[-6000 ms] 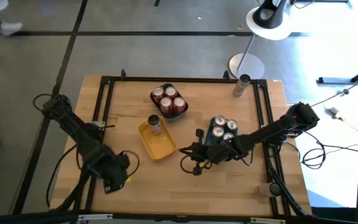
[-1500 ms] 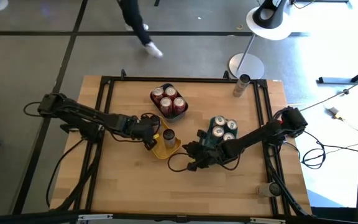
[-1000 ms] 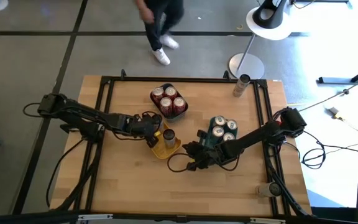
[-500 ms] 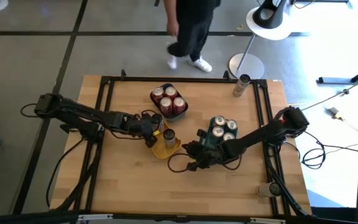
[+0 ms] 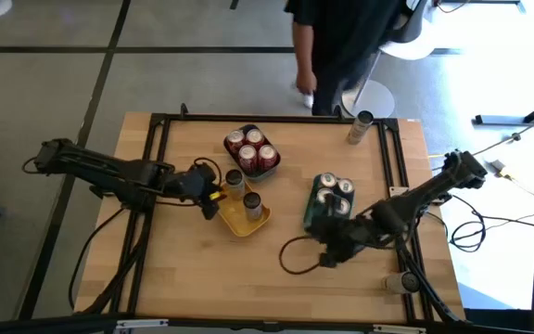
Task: Sort soda cans
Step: Put the white and pink soda can into the yellow bin
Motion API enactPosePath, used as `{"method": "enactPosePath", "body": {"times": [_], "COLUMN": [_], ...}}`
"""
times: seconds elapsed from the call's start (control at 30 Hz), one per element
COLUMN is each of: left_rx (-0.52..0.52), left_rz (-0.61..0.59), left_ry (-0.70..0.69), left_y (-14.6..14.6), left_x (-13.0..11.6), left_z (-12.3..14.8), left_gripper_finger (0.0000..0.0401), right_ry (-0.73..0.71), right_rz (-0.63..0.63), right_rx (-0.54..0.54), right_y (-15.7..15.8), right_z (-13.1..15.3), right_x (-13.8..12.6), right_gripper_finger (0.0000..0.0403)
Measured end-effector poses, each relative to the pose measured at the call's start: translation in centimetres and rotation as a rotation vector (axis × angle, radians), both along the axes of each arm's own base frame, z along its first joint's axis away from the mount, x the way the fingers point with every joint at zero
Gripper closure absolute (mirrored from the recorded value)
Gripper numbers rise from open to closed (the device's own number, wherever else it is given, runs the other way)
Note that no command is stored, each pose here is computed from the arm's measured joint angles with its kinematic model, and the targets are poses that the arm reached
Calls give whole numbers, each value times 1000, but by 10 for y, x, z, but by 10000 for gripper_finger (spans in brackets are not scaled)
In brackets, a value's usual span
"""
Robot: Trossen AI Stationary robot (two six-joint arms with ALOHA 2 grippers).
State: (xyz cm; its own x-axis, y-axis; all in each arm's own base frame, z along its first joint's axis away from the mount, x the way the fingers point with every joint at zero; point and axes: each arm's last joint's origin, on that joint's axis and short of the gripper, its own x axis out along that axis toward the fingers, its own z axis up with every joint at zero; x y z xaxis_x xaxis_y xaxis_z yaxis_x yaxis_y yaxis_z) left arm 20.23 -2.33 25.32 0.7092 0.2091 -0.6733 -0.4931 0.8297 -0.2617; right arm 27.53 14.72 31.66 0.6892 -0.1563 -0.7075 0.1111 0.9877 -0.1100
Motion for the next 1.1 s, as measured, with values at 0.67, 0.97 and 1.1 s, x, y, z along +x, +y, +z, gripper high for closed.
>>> {"method": "enactPosePath", "body": {"times": [0.67,0.97,1.1], "left_rx": [73,68,79], "left_rz": [22,23,12], "left_ry": [-53,-86,-97], "left_y": [-2,-2,-2], "left_x": [4,6,7], "left_z": [4,6,7], "left_gripper_finger": [278,278,278], "right_ry": [742,941,921], "right_rz": [-241,-201,-144], "right_rx": [415,320,306], "right_y": [6,50,67], "right_z": [2,2,2], "right_x": [-74,-138,-159], "right_gripper_finger": [196,50,28]}}
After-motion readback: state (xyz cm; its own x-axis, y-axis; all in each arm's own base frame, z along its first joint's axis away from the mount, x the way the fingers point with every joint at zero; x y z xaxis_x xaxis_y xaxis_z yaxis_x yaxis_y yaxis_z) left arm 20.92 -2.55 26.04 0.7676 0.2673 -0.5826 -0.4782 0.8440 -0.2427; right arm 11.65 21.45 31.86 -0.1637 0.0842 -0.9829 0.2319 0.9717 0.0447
